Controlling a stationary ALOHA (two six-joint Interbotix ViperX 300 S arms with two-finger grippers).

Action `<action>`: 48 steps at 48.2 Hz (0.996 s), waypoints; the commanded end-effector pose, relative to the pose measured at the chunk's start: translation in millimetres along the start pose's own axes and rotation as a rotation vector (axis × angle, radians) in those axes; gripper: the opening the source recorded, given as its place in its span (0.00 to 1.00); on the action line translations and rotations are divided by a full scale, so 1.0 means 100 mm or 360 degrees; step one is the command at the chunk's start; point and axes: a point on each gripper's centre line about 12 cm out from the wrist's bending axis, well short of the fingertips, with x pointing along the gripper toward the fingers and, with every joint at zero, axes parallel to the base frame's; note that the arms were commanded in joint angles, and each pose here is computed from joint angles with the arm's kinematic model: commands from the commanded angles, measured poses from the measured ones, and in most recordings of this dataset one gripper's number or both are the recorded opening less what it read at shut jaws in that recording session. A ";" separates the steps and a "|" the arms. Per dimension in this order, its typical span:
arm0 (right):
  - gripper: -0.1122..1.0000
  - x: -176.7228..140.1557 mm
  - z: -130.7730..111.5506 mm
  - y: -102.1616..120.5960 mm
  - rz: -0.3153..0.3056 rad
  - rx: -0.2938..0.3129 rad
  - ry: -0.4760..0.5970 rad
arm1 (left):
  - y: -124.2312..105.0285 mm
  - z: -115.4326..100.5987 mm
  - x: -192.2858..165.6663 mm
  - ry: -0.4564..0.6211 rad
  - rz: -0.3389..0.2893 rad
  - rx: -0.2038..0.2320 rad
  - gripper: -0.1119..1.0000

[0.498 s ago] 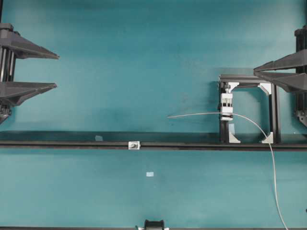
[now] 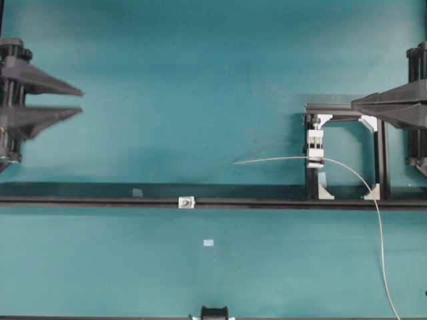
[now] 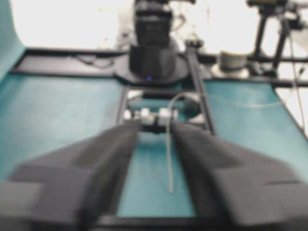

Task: Insert the wire into the hole on the left side and pull it with the left arm.
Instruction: 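Move both grippers forward, right gripper toward the white wire end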

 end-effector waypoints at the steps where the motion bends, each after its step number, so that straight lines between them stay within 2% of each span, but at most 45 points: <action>1: 0.12 0.06 -0.02 -0.01 -0.0007 0.0023 0.0019 | 0.02 -0.03 0.07 0.0022 0.0015 -0.0006 0.21; 5: 0.13 0.09 -0.08 -0.01 -0.0019 0.0060 0.0066 | 0.03 -0.07 0.12 0.0039 0.0024 -0.0005 0.37; 8: 0.23 0.12 -0.12 -0.02 -0.0028 0.0086 0.0097 | 0.05 -0.12 0.15 0.0050 0.0038 -0.0004 0.53; 10: 0.31 0.13 -0.15 -0.02 -0.0030 0.0102 0.0119 | 0.06 -0.16 0.17 0.0065 0.0044 -0.0003 0.60; 13: 0.47 0.16 -0.20 -0.02 -0.0033 0.0129 0.0150 | 0.07 -0.20 0.20 0.0084 0.0052 -0.0003 0.66; 19: 0.81 0.19 -0.25 -0.02 -0.0035 0.0154 0.0192 | 0.08 -0.28 0.26 0.0138 0.0062 -0.0003 0.73; 21: 0.87 0.20 -0.26 -0.03 -0.0038 0.0156 0.0201 | 0.08 -0.31 0.28 0.0155 0.0062 -0.0003 0.75; 48: 0.87 0.46 -0.58 -0.04 -0.0075 0.0288 0.0452 | 0.09 -0.60 0.51 0.0267 0.0067 0.0005 0.75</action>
